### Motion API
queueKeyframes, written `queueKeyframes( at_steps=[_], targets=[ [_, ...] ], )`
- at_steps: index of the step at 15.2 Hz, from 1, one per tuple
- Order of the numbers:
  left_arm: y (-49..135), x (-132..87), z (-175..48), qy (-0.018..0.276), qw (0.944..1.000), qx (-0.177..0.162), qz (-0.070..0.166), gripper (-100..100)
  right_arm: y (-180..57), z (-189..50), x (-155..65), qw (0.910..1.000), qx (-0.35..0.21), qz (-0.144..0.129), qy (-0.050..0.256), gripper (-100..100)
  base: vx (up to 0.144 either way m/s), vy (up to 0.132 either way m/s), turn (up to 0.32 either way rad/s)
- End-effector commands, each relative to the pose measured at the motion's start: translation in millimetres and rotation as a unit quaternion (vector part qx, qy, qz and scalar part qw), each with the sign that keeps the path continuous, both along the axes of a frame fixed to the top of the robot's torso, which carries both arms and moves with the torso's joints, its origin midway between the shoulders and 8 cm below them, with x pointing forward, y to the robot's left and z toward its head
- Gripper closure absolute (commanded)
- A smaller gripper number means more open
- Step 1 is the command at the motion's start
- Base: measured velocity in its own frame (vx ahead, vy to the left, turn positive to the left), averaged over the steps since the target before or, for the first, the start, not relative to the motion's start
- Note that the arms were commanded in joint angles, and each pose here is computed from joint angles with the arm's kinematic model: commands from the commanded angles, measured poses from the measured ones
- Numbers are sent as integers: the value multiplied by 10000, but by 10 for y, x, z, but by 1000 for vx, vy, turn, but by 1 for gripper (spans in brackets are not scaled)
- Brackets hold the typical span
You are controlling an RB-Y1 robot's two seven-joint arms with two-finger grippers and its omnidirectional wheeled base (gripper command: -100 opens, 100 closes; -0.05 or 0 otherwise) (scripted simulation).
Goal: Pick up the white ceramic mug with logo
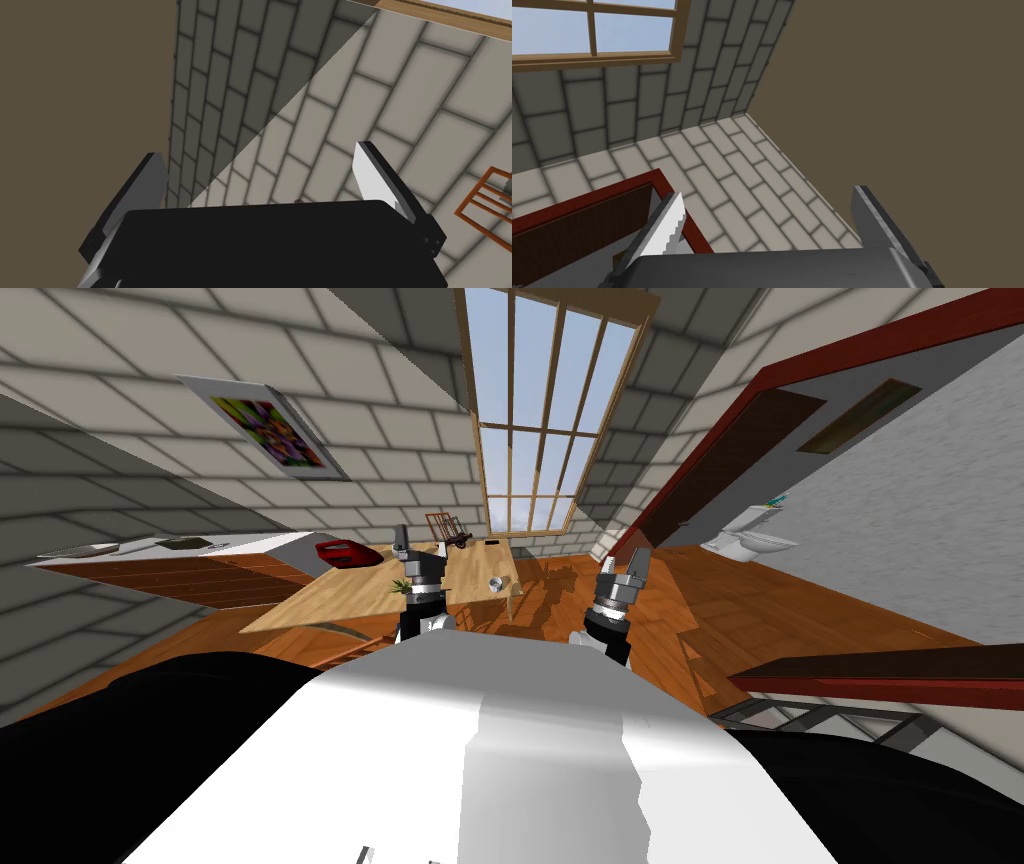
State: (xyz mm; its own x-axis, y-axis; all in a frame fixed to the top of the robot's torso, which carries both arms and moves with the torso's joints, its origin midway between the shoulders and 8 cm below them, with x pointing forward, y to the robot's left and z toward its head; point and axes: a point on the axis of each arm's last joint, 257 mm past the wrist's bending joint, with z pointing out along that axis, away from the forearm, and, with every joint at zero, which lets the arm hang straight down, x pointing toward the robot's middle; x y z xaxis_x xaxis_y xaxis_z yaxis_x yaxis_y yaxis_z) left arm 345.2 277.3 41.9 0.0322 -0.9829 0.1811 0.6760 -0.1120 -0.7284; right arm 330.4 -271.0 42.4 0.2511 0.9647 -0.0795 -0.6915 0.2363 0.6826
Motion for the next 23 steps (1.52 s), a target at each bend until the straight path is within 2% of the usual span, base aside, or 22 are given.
queueKeyframes(
  at_steps=[1,4,9,10,12,13,16,17,19,22,23],
  targets=[
    [-58,30,-31,71,9997,214,-108,-100,0,0,0,10000,0,0,0,0,0,0,0],
    [-98,57,-63,131,9991,364,-181,-100,0,0,0,10000,0,0,0,0,4,-3,0],
    [-210,217,-280,454,9939,918,-411,-100,0,0,0,10000,0,0,0,0,11,-9,0],
    [-212,217,-281,456,9937,930,-416,-100,0,0,0,10000,0,0,0,0,16,-11,-3],
    [-232,320,-435,657,9898,1170,-482,-100,0,0,0,10000,0,0,0,0,20,-12,-2],
    [-232,320,-435,657,9898,1170,-482,-100,0,0,0,10000,0,0,0,0,22,-14,-2],
    [-215,491,-697,983,9828,1476,-517,-100,0,0,0,10000,0,0,0,0,25,-20,-2],
    [-211,496,-711,998,9827,1475,-515,-100,0,0,0,10000,0,0,0,0,26,-22,-3],
    [-167,619,-913,1242,9773,1640,-500,-100,0,0,0,10000,0,0,0,0,26,-24,-1],
    [-134,685,-1032,1382,9744,1709,-481,-100,0,0,0,10000,0,0,0,0,26,-16,-1],
    [-98,748,-1147,1518,9713,1771,-458,-100,0,0,0,10000,0,0,0,0,23,-14,-1]
  ],
)
